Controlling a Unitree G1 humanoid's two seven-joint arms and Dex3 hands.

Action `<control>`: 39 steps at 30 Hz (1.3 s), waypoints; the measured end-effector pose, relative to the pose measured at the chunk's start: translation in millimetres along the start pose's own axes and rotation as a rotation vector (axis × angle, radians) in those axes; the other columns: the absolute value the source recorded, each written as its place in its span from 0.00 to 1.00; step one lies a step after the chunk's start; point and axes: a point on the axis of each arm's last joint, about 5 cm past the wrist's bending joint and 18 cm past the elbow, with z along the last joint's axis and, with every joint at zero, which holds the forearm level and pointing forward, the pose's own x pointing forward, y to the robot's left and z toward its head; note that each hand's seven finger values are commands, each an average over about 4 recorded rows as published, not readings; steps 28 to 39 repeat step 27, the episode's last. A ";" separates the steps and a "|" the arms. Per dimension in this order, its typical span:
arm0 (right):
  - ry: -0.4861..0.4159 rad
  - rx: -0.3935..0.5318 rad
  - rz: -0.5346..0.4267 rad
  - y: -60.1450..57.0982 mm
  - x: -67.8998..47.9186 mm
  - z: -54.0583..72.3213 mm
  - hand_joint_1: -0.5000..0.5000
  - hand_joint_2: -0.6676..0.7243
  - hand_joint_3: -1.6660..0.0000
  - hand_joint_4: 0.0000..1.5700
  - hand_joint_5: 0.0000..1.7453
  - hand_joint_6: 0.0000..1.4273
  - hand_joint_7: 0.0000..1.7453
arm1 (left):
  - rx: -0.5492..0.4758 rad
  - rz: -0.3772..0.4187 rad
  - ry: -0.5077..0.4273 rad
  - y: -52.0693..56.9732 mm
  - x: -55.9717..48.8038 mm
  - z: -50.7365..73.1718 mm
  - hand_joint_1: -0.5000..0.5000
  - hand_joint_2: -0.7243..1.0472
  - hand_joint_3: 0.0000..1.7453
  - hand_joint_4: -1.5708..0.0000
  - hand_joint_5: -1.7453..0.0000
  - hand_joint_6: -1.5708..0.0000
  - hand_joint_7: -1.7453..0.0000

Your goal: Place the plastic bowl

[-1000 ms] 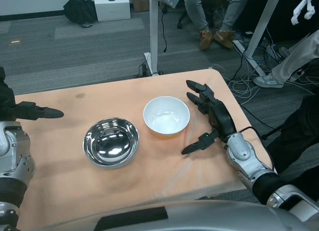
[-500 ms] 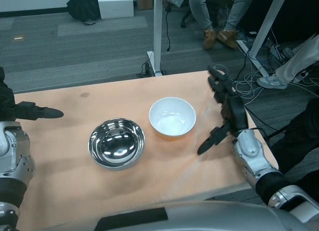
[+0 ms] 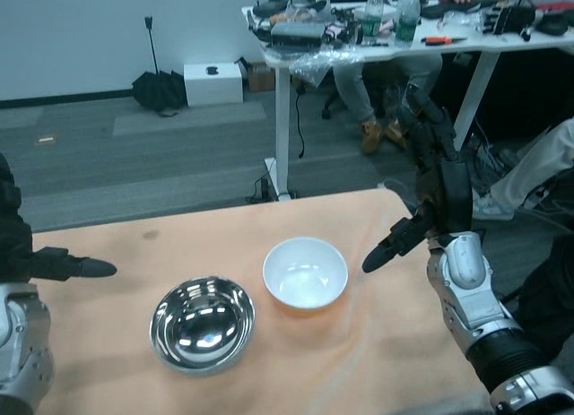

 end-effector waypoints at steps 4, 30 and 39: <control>-0.044 -0.010 0.035 6.6 13.6 6.1 0.08 1.00 1.00 0.00 0.00 0.00 0.12 | -0.001 -0.011 -0.009 -0.1 1.6 1.3 0.00 0.10 0.00 0.88 1.00 0.97 0.96; -0.135 0.051 0.018 36.0 30.1 -0.8 0.04 1.00 1.00 0.00 0.00 0.00 0.12 | -0.001 -0.030 -0.058 1.8 11.3 7.8 0.00 0.10 0.00 0.86 1.00 0.97 0.96; -0.135 0.051 0.018 36.0 30.1 -0.8 0.04 1.00 1.00 0.00 0.00 0.00 0.12 | -0.001 -0.030 -0.058 1.8 11.3 7.8 0.00 0.10 0.00 0.86 1.00 0.97 0.96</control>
